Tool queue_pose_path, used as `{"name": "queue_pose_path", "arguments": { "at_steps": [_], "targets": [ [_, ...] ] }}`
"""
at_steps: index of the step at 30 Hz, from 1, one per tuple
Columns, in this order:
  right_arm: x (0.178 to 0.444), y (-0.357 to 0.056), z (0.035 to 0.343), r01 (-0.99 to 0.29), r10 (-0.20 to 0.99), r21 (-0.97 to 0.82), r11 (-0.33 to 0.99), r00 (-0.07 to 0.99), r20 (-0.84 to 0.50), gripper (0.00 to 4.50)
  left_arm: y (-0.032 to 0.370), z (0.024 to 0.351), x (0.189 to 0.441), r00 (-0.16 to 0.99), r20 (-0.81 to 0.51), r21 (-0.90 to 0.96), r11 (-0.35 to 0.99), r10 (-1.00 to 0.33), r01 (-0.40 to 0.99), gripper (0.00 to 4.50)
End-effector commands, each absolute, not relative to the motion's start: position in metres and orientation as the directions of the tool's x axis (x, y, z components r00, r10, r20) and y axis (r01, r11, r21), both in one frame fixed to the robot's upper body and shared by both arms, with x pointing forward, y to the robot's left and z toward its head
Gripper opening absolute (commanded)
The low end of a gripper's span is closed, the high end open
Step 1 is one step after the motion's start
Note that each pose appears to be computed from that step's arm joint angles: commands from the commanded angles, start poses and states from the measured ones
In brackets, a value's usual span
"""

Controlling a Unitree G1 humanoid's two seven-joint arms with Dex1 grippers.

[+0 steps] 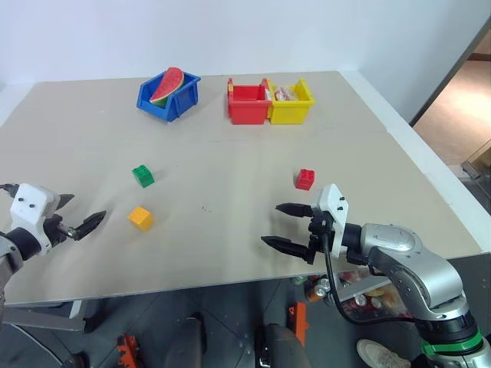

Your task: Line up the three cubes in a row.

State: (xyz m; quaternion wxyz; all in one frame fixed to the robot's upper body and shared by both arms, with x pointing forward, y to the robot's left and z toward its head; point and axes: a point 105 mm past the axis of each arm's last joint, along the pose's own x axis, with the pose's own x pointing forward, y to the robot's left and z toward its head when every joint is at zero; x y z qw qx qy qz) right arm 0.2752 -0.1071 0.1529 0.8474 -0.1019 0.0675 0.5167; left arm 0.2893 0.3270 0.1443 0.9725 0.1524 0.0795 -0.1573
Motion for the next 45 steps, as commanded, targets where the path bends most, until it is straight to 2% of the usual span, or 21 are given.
{"name": "queue_pose_path", "arguments": {
  "at_steps": [1,8,18,20,22,25,27,30,34,37,41,45],
  "targets": [
    [0.272,-0.102,0.168,-0.896,0.877,-0.157,0.416,0.441,-0.189,4.5,0.323,0.155,0.29,0.945,-0.135,0.268,0.907,-0.297,0.324,4.45],
    [0.276,-0.104,0.17,-0.883,0.867,-0.159,0.441,0.465,-0.178,4.5,0.321,0.155,0.29,0.953,-0.038,0.198,0.932,-0.301,0.303,4.45],
    [0.277,-0.105,0.169,-0.88,0.866,-0.122,0.459,0.474,-0.158,4.5,0.336,0.148,0.283,0.959,-0.027,0.198,0.939,-0.282,0.281,4.45],
    [0.279,-0.106,0.172,-0.87,0.862,-0.111,0.48,0.491,-0.128,4.5,0.336,0.153,0.283,0.956,-0.013,0.216,0.933,-0.292,0.288,4.45],
    [0.289,-0.111,0.183,-0.83,0.83,-0.13,0.542,0.553,-0.073,4.5,0.328,0.171,0.285,0.94,0.018,0.244,0.913,-0.341,0.327,4.45],
    [0.319,-0.132,0.209,-0.716,0.732,-0.205,0.668,0.681,0.006,4.5,0.294,0.201,0.286,0.868,0.042,0.286,0.839,-0.494,0.464,4.45],
    [0.34,-0.148,0.221,-0.641,0.669,-0.255,0.724,0.743,0.03,4.5,0.262,0.212,0.283,0.786,0.009,0.311,0.749,-0.619,0.586,4.45],
    [0.371,-0.17,0.221,-0.545,0.565,-0.291,0.786,0.825,-0.017,4.5,0.223,0.216,0.275,0.653,-0.056,0.305,0.61,-0.755,0.732,4.45],
    [0.403,-0.191,0.208,-0.423,0.415,-0.31,0.852,0.905,-0.092,4.5,0.183,0.207,0.264,0.474,-0.137,0.239,0.436,-0.87,0.868,4.45],
    [0.413,-0.189,0.203,-0.395,0.384,-0.29,0.872,0.918,-0.097,4.5,0.165,0.2,0.26,0.393,-0.17,0.214,0.356,-0.904,0.91,4.45],
    [0.417,-0.177,0.197,-0.341,0.33,-0.248,0.907,0.94,-0.084,4.5,0.152,0.197,0.262,0.351,-0.172,0.212,0.314,-0.92,0.926,4.45],
    [0.408,-0.157,0.202,-0.334,0.332,-0.2,0.921,0.942,-0.048,4.5,0.148,0.196,0.264,0.339,-0.162,0.206,0.304,-0.927,0.93,4.45]
  ]
}}
